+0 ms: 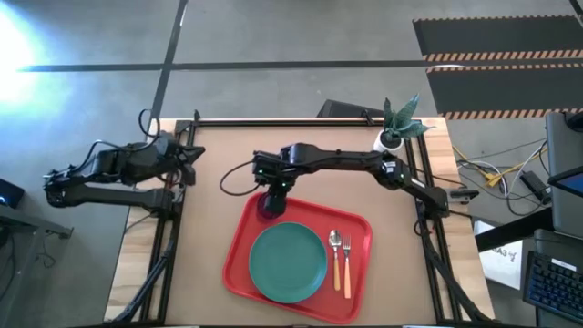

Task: Pick and place plate/cup/fork/spoon on tray
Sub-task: Put the violet cup on the red serving tray to the top left of the green plate

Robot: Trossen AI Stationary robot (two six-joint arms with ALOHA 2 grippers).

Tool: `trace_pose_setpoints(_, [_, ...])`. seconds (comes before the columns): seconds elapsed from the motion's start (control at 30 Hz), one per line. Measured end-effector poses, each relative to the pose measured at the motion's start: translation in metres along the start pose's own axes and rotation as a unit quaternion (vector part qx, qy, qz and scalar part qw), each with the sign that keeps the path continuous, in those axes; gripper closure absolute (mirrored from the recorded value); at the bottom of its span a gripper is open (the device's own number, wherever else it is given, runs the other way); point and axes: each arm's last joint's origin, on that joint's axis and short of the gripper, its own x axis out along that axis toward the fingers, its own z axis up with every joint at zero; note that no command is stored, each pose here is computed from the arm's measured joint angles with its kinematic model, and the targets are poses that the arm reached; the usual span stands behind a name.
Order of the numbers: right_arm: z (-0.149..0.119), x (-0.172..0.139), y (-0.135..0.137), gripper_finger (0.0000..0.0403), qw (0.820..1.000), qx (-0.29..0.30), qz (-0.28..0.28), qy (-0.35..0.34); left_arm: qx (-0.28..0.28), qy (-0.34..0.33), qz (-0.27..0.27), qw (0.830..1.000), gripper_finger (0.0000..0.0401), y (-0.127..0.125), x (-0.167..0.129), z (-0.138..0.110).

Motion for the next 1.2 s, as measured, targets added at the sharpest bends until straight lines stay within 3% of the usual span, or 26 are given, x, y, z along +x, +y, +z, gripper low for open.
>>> trace_pose_setpoints(0.43, [-0.0002, 0.0013, 0.0065, 0.0394, 1.000, 0.003, 0.020, 0.000, 0.011, 0.017, 0.007, 1.000, 0.0401, -0.0058, 0.0088, -0.0002])
trace_pose_setpoints(0.63, [-0.0001, 0.0012, 0.0059, 0.0394, 1.000, 0.003, 0.014, -0.001, 0.007, 0.012, 0.005, 1.000, 0.0401, -0.0050, 0.0072, 0.0004])
trace_pose_setpoints(0.77, [0.0004, 0.0010, 0.0018, 0.0394, 1.000, -0.003, -0.020, -0.006, 0.007, 0.012, 0.005, 1.000, 0.0401, -0.0049, 0.0071, 0.0004])
trace_pose_setpoints(0.97, [0.0006, 0.0007, -0.0010, 0.0394, 1.000, 0.005, -0.008, -0.004, 0.008, 0.013, 0.005, 1.000, 0.0401, -0.0052, 0.0075, 0.0003])
trace_pose_setpoints(1.2, [-0.0053, 0.0006, -0.0018, 0.0394, 0.999, 0.016, 0.002, 0.028, 0.008, 0.013, 0.003, 1.000, 0.0401, -0.0052, 0.0073, 0.0002])
